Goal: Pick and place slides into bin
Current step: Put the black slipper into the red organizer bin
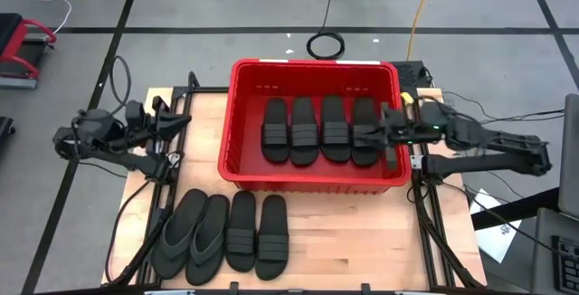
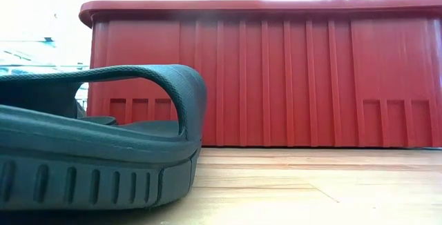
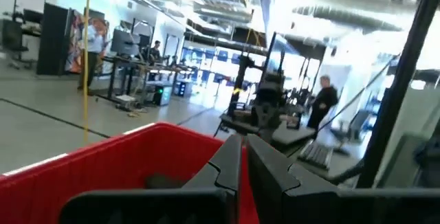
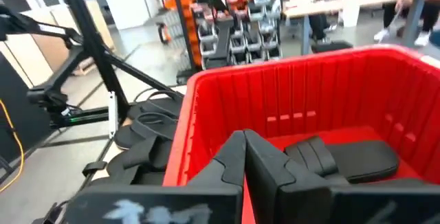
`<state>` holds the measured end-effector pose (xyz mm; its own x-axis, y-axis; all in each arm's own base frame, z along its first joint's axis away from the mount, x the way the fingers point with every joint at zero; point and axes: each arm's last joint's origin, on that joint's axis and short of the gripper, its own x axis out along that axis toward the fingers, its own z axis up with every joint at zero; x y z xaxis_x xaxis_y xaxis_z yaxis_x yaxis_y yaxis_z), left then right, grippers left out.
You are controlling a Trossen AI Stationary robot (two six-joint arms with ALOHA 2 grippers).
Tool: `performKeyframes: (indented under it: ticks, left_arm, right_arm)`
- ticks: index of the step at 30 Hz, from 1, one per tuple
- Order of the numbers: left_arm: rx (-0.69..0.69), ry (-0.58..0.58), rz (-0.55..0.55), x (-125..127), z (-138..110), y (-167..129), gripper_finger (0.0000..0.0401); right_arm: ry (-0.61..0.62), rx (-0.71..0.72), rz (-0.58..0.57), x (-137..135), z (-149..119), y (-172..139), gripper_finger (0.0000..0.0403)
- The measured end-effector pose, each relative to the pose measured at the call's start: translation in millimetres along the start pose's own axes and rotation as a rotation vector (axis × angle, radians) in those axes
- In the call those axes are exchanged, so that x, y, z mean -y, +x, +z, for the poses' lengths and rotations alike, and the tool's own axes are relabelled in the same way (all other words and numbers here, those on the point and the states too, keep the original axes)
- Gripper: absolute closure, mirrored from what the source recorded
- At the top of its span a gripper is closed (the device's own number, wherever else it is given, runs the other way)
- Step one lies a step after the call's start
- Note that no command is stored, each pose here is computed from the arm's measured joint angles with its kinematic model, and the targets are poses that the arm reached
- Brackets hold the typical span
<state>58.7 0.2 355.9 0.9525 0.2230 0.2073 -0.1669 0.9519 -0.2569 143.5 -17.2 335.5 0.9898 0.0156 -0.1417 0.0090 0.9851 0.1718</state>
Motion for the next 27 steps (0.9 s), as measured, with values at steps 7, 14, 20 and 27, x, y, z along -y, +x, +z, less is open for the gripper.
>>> performKeyframes:
  ticks: [7,14,20,27]
  left_arm:
    - [-0.002,-0.047,0.044,12.6,-6.0,32.9,0.0375]
    - [0.147,-0.141,-0.077,36.7,-7.6,81.1,0.0375]
    - [0.040,-0.129,-0.200,46.2,-27.0,100.4,0.0375]
    - [-0.062,-0.115,-0.324,51.0,-38.4,105.1,0.0375]
  right_arm:
    - [-0.076,0.070,0.082,-8.9,-10.0,-48.4,0.0403]
    - [-0.171,0.144,0.081,-12.1,-12.8,-70.6,0.0403]
    - [-0.164,0.141,0.076,-12.0,-13.5,-71.5,0.0403]
    - [0.082,0.114,-0.042,-7.6,-17.1,-71.2,0.0403]
